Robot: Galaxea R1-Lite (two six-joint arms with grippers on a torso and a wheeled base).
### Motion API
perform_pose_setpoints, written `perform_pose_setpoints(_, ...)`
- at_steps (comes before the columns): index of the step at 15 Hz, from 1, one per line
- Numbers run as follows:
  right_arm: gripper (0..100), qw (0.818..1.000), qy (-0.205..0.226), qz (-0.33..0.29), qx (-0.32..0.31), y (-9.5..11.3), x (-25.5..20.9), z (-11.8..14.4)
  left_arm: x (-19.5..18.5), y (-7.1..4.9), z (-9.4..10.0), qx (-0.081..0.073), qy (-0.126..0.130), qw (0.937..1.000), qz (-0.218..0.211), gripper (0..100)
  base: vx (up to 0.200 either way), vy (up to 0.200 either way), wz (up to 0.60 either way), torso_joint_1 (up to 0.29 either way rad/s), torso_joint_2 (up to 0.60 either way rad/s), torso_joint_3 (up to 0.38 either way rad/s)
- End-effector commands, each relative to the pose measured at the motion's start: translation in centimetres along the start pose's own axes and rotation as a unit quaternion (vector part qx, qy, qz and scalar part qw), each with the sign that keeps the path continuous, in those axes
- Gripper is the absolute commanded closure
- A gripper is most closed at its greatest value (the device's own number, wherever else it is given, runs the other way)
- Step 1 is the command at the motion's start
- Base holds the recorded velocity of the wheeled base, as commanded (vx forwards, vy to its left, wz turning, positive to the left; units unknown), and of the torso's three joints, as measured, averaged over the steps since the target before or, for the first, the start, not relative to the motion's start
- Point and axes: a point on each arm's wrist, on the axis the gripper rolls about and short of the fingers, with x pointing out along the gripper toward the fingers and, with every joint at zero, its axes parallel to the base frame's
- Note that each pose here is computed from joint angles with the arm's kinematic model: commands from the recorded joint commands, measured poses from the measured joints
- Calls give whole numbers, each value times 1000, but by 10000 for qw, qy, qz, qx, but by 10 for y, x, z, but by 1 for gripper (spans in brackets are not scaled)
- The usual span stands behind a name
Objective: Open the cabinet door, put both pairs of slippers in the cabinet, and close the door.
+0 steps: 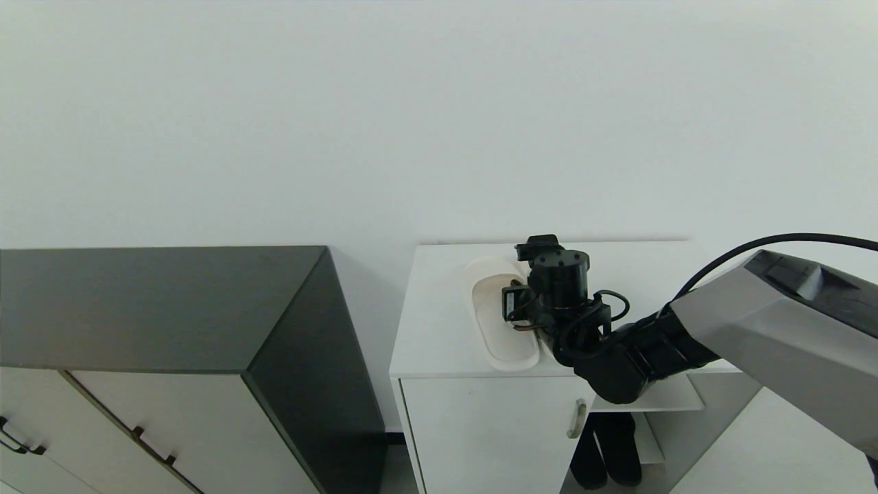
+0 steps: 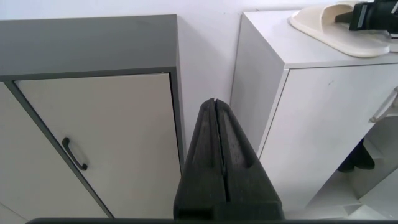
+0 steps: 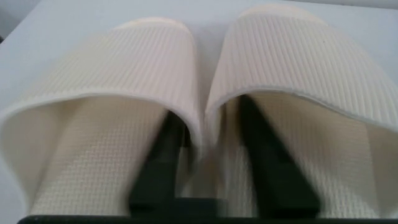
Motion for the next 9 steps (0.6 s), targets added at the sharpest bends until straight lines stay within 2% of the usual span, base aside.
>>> perform_pose_setpoints(1,100,10000,5,-2,-9,0,1,-1,0,0,0,1,5,10000,1,100,0,0,0,0,0,0)
perform_pose_setpoints(5,100,9999,-88,62,-38,2,-8,10,0,0,0,1,5,10000,1,100,0,0,0,0,0,0)
perform_pose_setpoints(8,100,9994,-128,326,-38,6,-39,25,0,0,0,1,5,10000,1,100,0,0,0,0,0,0)
perform_pose_setpoints(9,100,9982,-109,592,-60,7,-61,32,0,0,0,1,5,10000,1,100,0,0,0,0,0,0)
